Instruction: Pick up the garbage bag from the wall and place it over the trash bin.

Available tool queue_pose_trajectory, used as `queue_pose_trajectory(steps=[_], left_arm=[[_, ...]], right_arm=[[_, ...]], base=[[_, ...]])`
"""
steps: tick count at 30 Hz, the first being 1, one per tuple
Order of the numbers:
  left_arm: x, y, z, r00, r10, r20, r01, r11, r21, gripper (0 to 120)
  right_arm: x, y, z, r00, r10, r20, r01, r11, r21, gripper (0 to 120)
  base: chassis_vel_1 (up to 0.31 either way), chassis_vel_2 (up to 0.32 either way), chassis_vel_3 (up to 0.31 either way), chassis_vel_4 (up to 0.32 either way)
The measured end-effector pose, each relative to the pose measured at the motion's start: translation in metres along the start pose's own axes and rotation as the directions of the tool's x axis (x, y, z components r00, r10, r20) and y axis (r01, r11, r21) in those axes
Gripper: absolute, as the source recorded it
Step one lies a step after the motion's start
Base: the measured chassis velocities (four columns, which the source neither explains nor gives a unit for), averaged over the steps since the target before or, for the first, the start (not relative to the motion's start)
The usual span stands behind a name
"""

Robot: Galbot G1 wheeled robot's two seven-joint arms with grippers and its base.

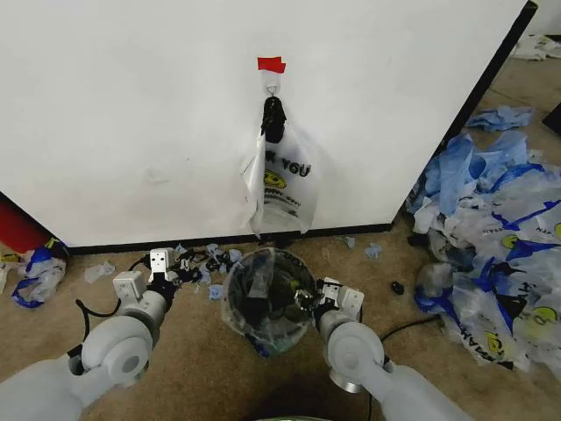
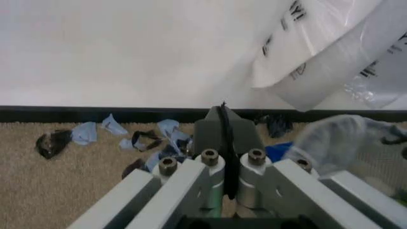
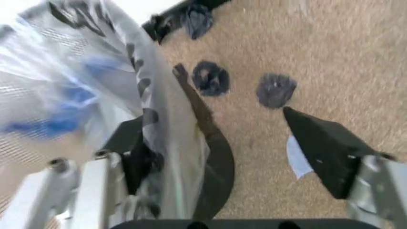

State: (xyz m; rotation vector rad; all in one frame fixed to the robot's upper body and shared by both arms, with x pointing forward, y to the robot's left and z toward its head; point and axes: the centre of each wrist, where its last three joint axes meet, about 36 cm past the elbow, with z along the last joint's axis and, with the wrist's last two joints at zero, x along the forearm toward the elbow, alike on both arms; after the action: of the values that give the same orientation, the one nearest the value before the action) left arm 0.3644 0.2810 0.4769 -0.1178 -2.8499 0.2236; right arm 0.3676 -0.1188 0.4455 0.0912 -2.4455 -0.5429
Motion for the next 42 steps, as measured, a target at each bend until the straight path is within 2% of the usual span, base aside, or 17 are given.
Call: queue_pose_trajectory(steps=[5,13,15,16,17,18,19,21,22,23,24,25,27,31,34,39,42], left_arm=[[0.003,-0.006,-0.004,1.0,0.001,0.025,-0.001,1.0,0.011,0],[0.008,-0.014,-0.011,0.994,0.019,0.108,-0.023,0.999,0.039,0],[0.008,-0.016,-0.014,0.986,0.05,0.158,-0.057,0.997,0.041,0],[0.008,-0.017,-0.013,0.97,0.099,0.222,-0.108,0.994,0.03,0],[0.007,-0.017,-0.012,0.964,0.115,0.241,-0.125,0.992,0.025,0],[0.003,-0.014,-0.01,0.942,0.155,0.297,-0.164,0.986,0.004,0],[0.003,-0.014,-0.01,0.942,0.155,0.297,-0.164,0.986,0.004,0],[-0.005,-0.005,-0.008,0.905,0.205,0.372,-0.2,0.978,-0.051,7],[-0.009,0.001,-0.006,0.888,0.225,0.4,-0.209,0.974,-0.085,10],[-0.011,0.003,-0.006,0.882,0.232,0.41,-0.211,0.973,-0.097,11],[-0.014,0.012,-0.004,0.867,0.247,0.433,-0.21,0.969,-0.13,18],[-0.014,0.012,-0.004,0.867,0.247,0.433,-0.21,0.969,-0.13,18],[-0.017,0.019,-0.001,0.863,0.237,0.446,-0.197,0.971,-0.136,26],[-0.019,0.034,0.0,0.858,0.21,0.47,-0.173,0.978,-0.12,43],[-0.018,0.04,0.003,0.859,0.208,0.468,-0.173,0.978,-0.117,51],[-0.009,0.055,0.003,0.85,0.235,0.471,-0.212,0.972,-0.101,73],[-0.005,0.058,0.001,0.844,0.244,0.478,-0.229,0.969,-0.091,81]], right_arm=[[0.021,-0.002,-0.015,0.998,-0.032,0.056,0.032,0.999,0.004,97],[0.052,-0.008,-0.029,0.971,-0.122,0.206,0.117,0.992,0.038,100],[0.058,-0.014,-0.031,0.93,-0.175,0.322,0.153,0.984,0.093,100],[0.053,-0.028,-0.034,0.851,-0.229,0.473,0.156,0.97,0.188,100],[0.05,-0.033,-0.035,0.827,-0.241,0.509,0.151,0.966,0.212,100],[0.036,-0.057,-0.043,0.72,-0.293,0.629,0.109,0.943,0.315,100],[0.036,-0.057,-0.043,0.72,-0.293,0.629,0.109,0.943,0.315,100],[0.025,-0.09,-0.06,0.6,-0.378,0.705,0.053,0.898,0.437,100],[0.024,-0.103,-0.069,0.561,-0.413,0.717,0.04,0.879,0.474,100],[0.024,-0.108,-0.072,0.548,-0.423,0.721,0.034,0.873,0.487,100],[0.026,-0.125,-0.084,0.5,-0.459,0.734,0.011,0.851,0.525,100],[0.026,-0.125,-0.084,0.5,-0.459,0.734,0.011,0.851,0.525,100],[0.03,-0.149,-0.098,0.442,-0.488,0.753,-0.027,0.832,0.555,100],[0.044,-0.194,-0.106,0.374,-0.52,0.768,-0.056,0.813,0.579,100],[0.05,-0.212,-0.103,0.368,-0.522,0.769,-0.049,0.815,0.577,100],[0.063,-0.258,-0.08,0.363,-0.536,0.762,0.016,0.821,0.57,100],[0.069,-0.268,-0.068,0.36,-0.537,0.763,0.064,0.83,0.554,100]], base=[[0.0,0.0,0.0,0.0],[0.0,0.0,0.0,0.0],[0.0,0.0,0.0,0.0],[0.0,0.0,0.0,0.0],[0.0,0.0,0.0,0.0],[0.0,0.0,0.0,0.0],[0.0,0.0,0.0,0.0],[0.0,0.0,0.0,0.0],[0.0,0.0,0.0,0.0],[0.0,0.0,0.0,0.0],[0.0,0.0,0.0,0.0],[0.0,0.0,0.0,0.0],[0.0,0.0,0.0,0.0],[0.0,0.0,0.0,0.0],[0.0,0.0,0.0,0.0],[0.0,0.0,0.0,0.0],[0.0,0.0,0.0,0.0]])
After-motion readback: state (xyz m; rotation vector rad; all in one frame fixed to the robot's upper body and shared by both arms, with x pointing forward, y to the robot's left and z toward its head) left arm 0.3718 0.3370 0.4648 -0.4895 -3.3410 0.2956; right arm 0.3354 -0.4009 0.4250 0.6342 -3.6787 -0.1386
